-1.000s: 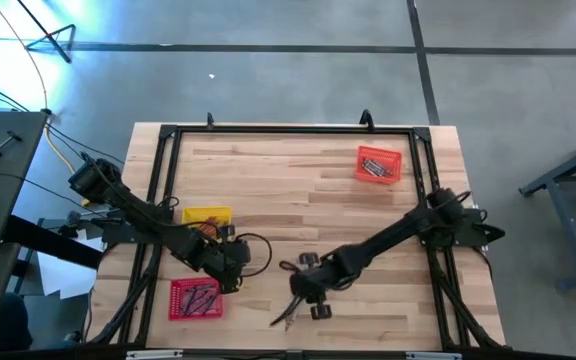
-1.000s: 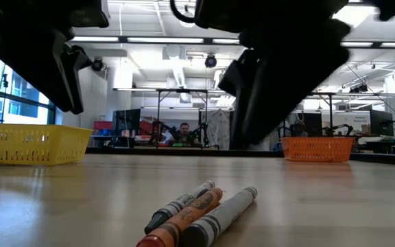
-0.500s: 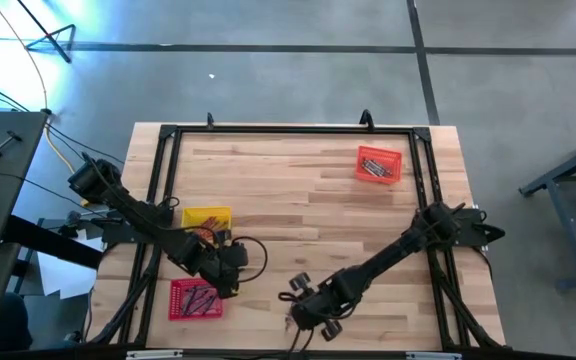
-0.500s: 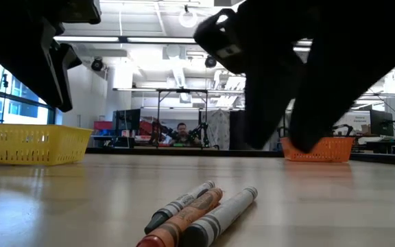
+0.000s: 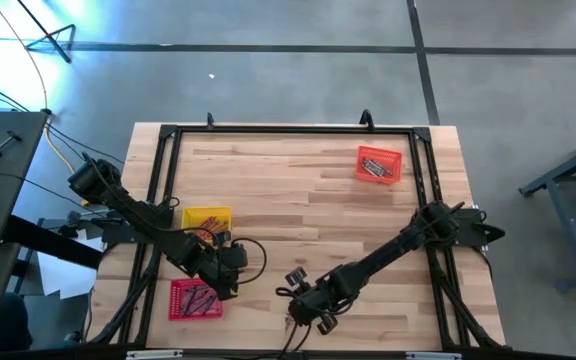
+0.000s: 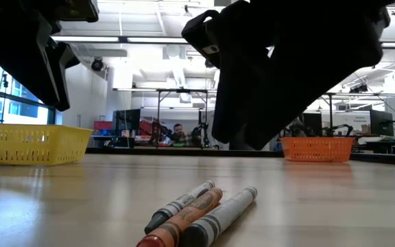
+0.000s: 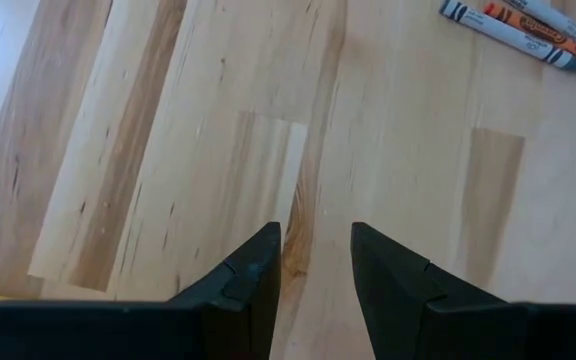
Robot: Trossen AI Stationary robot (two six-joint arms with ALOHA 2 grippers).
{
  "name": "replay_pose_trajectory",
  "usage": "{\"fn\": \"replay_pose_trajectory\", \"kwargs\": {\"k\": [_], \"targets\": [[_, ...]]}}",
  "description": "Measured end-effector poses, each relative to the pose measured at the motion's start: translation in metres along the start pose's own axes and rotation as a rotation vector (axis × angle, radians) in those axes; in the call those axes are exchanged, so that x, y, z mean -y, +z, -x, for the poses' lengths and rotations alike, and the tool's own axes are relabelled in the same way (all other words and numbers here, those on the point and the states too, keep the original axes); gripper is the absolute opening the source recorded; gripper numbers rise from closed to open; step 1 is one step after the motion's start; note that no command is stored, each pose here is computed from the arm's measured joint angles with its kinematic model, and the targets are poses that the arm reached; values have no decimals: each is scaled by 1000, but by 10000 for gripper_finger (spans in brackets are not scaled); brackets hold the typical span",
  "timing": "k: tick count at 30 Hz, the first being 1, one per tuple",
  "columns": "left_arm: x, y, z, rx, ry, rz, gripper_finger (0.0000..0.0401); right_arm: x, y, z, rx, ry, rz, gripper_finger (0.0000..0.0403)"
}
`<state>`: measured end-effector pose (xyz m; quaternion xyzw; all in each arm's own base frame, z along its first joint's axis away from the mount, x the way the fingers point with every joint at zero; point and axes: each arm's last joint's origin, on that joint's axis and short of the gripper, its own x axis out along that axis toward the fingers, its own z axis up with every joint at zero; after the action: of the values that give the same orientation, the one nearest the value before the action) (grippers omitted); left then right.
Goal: Sort crayons
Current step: Put the gray crayon into the orange bin
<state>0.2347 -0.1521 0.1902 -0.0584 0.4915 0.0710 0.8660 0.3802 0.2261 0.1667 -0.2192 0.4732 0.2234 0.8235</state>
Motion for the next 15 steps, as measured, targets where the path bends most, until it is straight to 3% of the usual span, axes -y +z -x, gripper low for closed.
{"fn": "replay_pose_trajectory", "kwargs": {"k": [15], "targets": [[0,0,0,2,3,-22,110,-2,-10,-30,-54,5,28,96]]}}
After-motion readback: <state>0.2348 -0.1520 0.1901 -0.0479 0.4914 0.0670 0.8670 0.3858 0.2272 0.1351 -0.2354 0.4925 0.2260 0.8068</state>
